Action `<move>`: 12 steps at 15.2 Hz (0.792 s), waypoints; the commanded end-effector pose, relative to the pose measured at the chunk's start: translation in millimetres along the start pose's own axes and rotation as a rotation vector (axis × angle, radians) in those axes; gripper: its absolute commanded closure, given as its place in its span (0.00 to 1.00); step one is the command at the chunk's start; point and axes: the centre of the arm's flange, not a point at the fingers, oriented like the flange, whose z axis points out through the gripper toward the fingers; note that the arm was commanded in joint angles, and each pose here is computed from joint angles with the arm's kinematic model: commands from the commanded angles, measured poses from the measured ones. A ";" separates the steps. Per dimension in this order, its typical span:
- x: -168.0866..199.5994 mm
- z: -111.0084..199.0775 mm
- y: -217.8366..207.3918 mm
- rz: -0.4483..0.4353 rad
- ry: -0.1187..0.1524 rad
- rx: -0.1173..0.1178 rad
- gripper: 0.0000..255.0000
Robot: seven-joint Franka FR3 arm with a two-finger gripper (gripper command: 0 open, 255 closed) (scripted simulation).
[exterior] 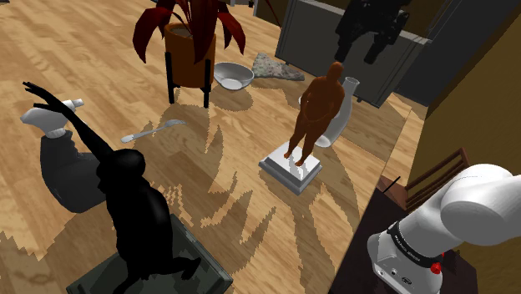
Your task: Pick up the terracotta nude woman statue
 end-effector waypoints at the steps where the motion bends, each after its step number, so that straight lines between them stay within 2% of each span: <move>1: 5.0 -7.6 -24.1 0.018 0.000 0.003 0.00; 11: 5.7 30.2 -30.5 0.023 0.000 0.003 0.00; 12: 5.1 30.2 -29.9 0.023 0.000 0.003 1.00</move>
